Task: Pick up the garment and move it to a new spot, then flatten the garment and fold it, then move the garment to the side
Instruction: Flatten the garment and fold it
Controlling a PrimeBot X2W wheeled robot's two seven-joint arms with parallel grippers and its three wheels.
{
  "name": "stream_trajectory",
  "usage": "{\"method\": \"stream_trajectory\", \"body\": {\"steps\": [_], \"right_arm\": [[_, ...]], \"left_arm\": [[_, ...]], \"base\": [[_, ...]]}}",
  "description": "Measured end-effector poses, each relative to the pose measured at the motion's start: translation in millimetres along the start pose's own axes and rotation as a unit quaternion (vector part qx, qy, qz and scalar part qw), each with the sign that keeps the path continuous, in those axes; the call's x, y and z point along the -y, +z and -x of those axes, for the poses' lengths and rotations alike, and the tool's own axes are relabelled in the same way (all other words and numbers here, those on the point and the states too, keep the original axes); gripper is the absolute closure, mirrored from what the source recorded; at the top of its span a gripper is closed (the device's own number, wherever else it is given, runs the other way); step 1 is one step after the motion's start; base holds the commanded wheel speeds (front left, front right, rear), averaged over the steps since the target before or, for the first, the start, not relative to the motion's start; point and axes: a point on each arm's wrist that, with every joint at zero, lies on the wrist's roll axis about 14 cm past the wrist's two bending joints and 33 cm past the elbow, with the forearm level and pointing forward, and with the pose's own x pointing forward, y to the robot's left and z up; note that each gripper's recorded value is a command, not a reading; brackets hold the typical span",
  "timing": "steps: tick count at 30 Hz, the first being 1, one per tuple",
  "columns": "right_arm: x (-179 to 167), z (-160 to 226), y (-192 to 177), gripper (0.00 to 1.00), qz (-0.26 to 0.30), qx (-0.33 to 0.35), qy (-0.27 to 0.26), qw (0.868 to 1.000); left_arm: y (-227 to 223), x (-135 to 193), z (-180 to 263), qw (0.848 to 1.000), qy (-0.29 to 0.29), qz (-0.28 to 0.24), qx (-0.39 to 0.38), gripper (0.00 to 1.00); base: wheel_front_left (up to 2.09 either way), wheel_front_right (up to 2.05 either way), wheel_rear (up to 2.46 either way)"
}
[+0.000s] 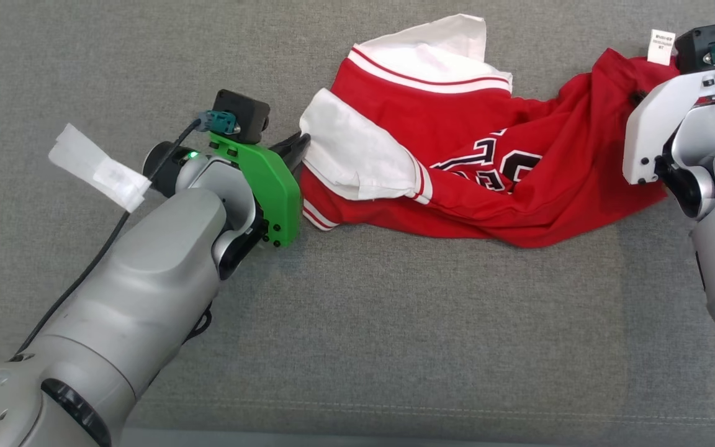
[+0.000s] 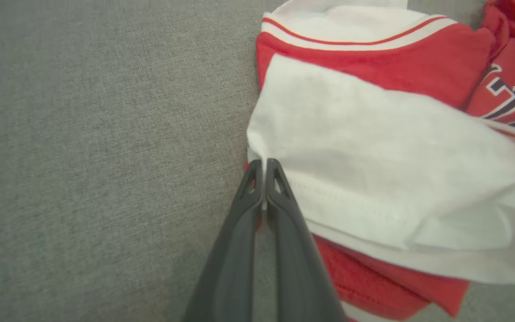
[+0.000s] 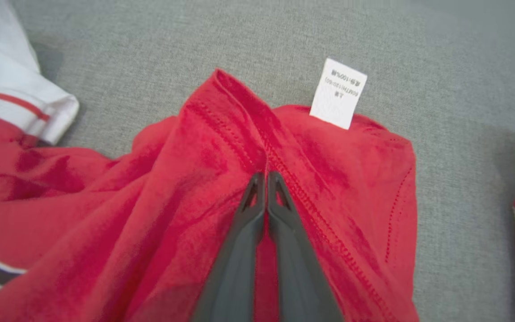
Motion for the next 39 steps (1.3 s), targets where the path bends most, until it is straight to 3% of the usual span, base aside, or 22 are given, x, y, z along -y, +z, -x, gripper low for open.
{"method": "stream_trajectory", "body": {"steps": [11, 21, 28, 34, 39], "right_arm": [[3.6, 28.8, 45.0, 1.00, -0.127, 0.089, 0.024, 0.988], [11.2, 54.7, 99.5, 1.00, -0.242, 0.188, 0.039, 0.951], [19.1, 53.6, 156.8, 1.00, -0.238, 0.260, 0.035, 0.935], [35.5, 47.9, 201.5, 1.00, -0.204, 0.312, 0.006, 0.928], [54.5, 51.9, 244.1, 1.00, -0.194, 0.385, -0.023, 0.902]], "left_arm": [[64.9, -20.0, 29.4, 0.989, 0.027, 0.068, 0.127, 1.00], [151.3, -53.7, 58.1, 0.948, 0.044, 0.159, 0.273, 1.00], [245.8, -91.4, 80.7, 0.909, 0.055, 0.156, 0.382, 1.00], [316.6, -98.2, 92.2, 0.882, 0.041, 0.128, 0.452, 1.00], [366.4, -104.9, 105.6, 0.849, 0.041, 0.110, 0.515, 1.00]], "base": [[0.00, 0.00, 0.00], [0.00, 0.00, 0.00], [0.00, 0.00, 0.00], [0.00, 0.00, 0.00], [0.00, 0.00, 0.00]]}}
